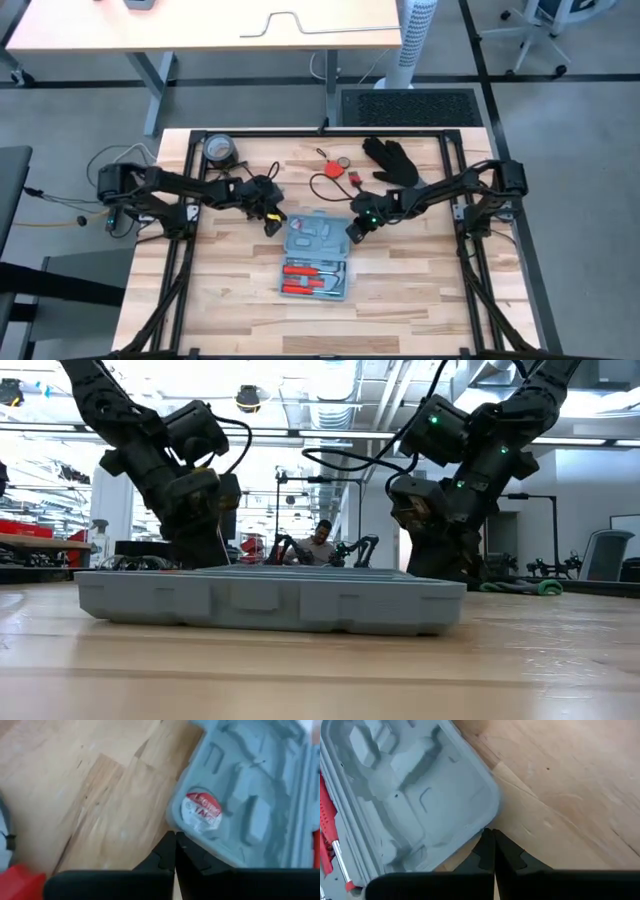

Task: Prefit tool cases
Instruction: Put the orange hex key set into the gray prefit tool case

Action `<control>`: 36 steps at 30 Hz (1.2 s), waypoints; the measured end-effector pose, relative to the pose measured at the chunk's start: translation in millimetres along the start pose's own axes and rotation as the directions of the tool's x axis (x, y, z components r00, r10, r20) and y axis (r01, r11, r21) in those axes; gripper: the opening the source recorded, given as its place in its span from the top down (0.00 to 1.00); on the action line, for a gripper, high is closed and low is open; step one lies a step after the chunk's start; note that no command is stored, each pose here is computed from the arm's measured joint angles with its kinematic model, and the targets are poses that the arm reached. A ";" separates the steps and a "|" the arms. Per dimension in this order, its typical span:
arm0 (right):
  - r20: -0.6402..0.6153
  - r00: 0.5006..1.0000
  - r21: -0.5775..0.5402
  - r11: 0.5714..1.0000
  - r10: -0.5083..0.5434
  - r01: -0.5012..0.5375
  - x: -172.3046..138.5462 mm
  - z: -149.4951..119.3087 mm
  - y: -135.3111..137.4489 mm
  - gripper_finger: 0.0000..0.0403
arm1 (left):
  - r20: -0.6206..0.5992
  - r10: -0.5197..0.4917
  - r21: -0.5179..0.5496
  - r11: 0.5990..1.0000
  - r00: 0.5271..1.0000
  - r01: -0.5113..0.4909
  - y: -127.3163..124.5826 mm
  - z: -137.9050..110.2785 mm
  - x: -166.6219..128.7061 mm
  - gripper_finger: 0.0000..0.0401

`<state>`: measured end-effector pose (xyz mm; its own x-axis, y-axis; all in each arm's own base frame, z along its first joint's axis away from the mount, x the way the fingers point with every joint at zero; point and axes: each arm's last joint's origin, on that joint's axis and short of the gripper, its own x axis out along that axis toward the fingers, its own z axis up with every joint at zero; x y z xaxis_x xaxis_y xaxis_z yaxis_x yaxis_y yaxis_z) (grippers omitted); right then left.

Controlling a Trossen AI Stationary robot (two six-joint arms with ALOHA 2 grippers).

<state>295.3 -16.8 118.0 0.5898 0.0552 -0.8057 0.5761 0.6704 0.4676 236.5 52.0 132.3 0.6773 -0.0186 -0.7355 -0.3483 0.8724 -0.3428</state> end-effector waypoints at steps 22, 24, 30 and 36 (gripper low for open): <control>0.259 0.964 0.020 0.998 -0.067 0.064 -65.5 21.6 -31.4 0.97 | 0.222 0.083 0.183 0.975 0.972 -0.125 -9.3 58.3 -39.8 1.00; 0.268 0.961 0.001 0.997 -0.075 0.077 -66.6 24.4 -34.6 0.96 | 0.224 0.100 0.215 0.965 0.970 -0.149 -6.4 71.8 -39.2 1.00; 0.302 0.951 -0.126 0.986 -0.065 0.107 -68.1 29.9 -36.6 0.93 | 0.156 0.123 0.274 0.948 0.980 -0.163 6.7 102.3 -31.9 1.00; 0.404 0.915 -0.285 0.952 0.010 0.115 -72.1 41.0 -31.0 0.73 | 0.124 0.119 0.211 0.967 0.985 -0.143 20.5 107.5 -30.6 1.00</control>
<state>258.2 -71.9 176.5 0.7739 -0.2418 -0.5853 0.4550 0.8551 0.2485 278.3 123.0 210.6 0.7059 0.1459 -0.6931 -0.2972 0.9493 -0.1029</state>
